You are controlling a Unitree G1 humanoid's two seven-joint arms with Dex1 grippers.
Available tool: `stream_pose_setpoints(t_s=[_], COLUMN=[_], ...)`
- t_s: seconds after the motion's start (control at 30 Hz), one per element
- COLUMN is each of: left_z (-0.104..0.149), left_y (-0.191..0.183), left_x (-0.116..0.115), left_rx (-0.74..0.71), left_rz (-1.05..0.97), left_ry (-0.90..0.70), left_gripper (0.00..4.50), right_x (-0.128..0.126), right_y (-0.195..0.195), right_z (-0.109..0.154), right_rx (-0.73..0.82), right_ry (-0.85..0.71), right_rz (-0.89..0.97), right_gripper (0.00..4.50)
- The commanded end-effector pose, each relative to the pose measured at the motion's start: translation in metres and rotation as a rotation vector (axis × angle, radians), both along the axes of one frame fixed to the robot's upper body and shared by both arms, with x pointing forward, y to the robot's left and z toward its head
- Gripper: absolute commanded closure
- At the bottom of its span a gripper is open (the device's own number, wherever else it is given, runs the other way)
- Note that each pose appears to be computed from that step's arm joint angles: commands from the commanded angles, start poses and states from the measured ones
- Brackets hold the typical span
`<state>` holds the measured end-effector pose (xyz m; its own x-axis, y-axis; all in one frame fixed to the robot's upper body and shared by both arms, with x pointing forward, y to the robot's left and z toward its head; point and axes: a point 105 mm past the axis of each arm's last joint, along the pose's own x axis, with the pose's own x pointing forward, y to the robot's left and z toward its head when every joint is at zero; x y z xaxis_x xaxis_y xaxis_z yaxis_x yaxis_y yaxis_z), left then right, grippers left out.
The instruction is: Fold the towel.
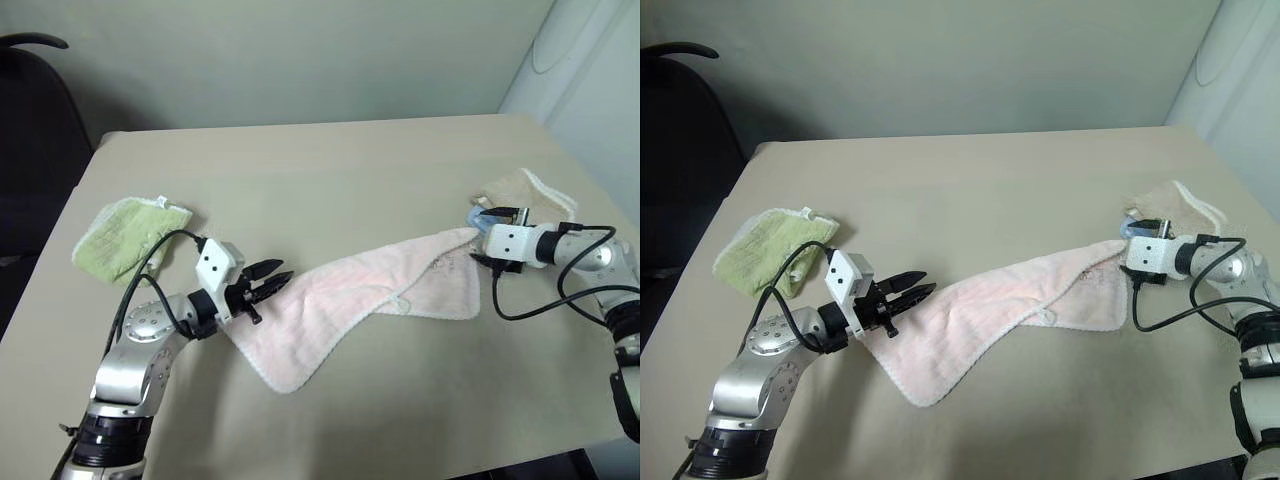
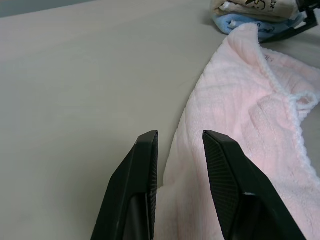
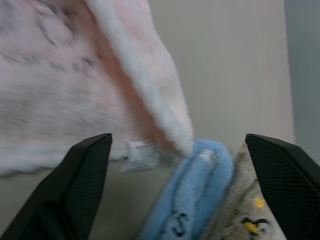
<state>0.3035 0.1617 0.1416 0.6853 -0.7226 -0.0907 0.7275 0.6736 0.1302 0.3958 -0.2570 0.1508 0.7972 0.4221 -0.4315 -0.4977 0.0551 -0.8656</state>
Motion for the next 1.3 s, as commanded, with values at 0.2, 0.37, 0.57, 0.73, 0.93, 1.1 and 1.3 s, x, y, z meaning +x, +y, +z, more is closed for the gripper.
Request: stream_pose_setpoints(t_s=[0.2, 0.37, 0.57, 0.73, 0.93, 1.1, 1.3], left_z=[0.013, 0.011, 0.013, 0.010, 0.009, 0.010, -0.003], left_y=[-0.010, -0.007, -0.003, -0.008, -0.017, -0.020, -0.014], left_x=[-0.004, -0.004, -0.006, -0.023, -0.052, -0.077, -0.098], left_rx=[0.034, 0.096, 0.181, 0.300, 0.394, 0.450, 0.627], left_rz=[-0.063, -0.078, -0.142, -0.321, -0.586, -0.746, -0.849], left_ry=[-0.055, -0.062, -0.069, -0.045, 0.035, 0.085, 0.058], left_gripper=[2.94, 2.94, 2.94, 2.94, 2.31, 0.62, 0.03], right_x=[0.017, 0.014, 0.011, 0.013, 0.013, 0.007, -0.004], right_y=[0.016, 0.018, 0.019, 0.020, 0.021, 0.021, 0.021], right_z=[0.007, 0.006, 0.002, 0.004, 0.011, 0.012, 0.011], right_rx=[-0.037, -0.034, -0.025, -0.032, 0.010, 0.041, 0.079], right_ry=[-0.072, -0.052, -0.032, -0.085, -0.120, -0.125, -0.111], right_rz=[0.036, 0.060, 0.074, 0.066, 0.065, 0.071, 0.076], right_gripper=[0.44, 2.02, 4.08, 4.48, 4.50, 4.50, 4.50])
